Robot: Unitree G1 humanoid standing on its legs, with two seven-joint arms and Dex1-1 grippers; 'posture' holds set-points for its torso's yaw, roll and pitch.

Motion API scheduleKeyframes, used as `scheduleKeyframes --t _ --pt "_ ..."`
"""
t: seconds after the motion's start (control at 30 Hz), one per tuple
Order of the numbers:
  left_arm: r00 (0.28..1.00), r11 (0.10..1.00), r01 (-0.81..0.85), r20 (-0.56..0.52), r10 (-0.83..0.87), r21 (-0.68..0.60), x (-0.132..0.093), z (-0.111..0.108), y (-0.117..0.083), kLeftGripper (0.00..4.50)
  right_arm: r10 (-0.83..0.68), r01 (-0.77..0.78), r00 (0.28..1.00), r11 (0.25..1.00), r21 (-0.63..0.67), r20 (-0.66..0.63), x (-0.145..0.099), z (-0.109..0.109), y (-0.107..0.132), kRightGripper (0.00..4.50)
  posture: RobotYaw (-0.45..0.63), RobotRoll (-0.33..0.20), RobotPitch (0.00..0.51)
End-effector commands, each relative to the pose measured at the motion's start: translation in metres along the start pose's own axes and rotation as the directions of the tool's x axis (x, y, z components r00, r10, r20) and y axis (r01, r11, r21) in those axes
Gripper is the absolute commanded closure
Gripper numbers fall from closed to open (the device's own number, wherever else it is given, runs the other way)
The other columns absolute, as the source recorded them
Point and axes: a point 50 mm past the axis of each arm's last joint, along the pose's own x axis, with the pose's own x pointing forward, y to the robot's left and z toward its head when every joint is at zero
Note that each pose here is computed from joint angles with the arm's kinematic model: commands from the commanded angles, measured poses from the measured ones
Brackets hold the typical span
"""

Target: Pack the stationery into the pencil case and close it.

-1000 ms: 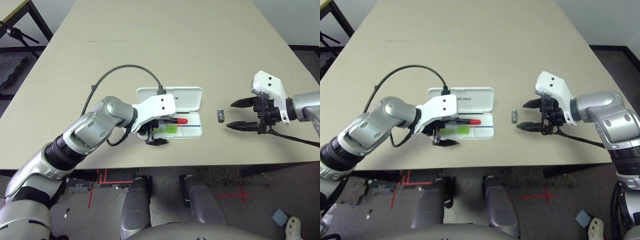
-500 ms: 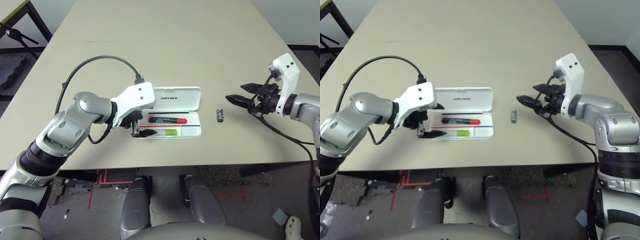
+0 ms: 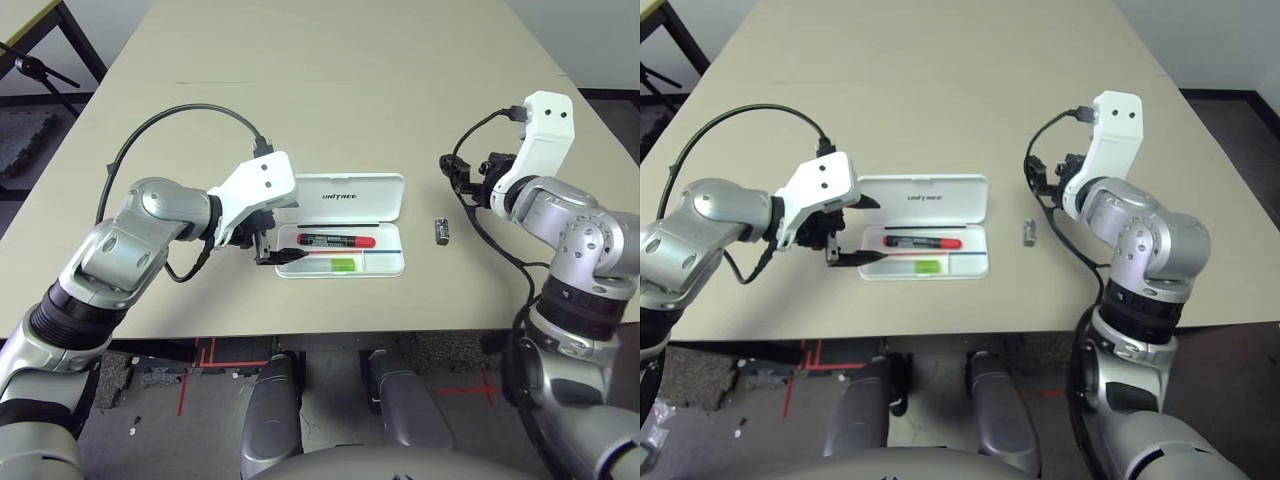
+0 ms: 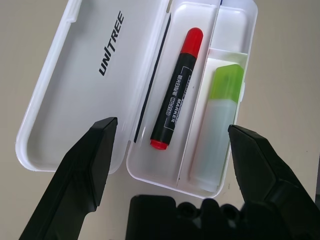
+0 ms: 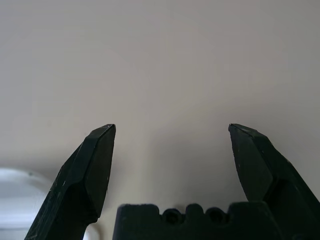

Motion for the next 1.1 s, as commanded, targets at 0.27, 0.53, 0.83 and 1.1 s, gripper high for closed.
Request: scheduleKeyframes --t 0.27,0.53,0.83,1.1 --pt "1.000 1.000 0.015 -0.003 -0.015 -0.006 0.007 -0.003 -0.005 0.02 -0.042 0.029 0.983 0.997 -0.076 -0.179 -0.007 -0.046 -0.008 0.00 -0.17 0.000 0.206" --pt "1.000 1.000 0.011 -0.007 -0.011 -0.009 0.007 -0.003 -0.007 0.00 -0.009 -0.017 0.971 0.994 -0.108 -0.239 -0.003 -0.063 -0.004 0.18 -0.15 0.000 0.206" --pt "1.000 1.000 -0.001 -0.017 0.001 -0.011 0.004 -0.004 -0.005 0.00 0.017 -0.052 0.976 0.986 -0.156 -0.219 -0.001 -0.058 -0.005 3.30 -0.14 0.000 0.205" --pt "1.000 1.000 -0.004 -0.023 0.004 -0.010 0.001 -0.006 -0.005 0.00 0.096 -0.151 0.971 0.956 -0.251 -0.218 -0.007 -0.045 -0.007 4.19 -0.15 0.000 0.206"
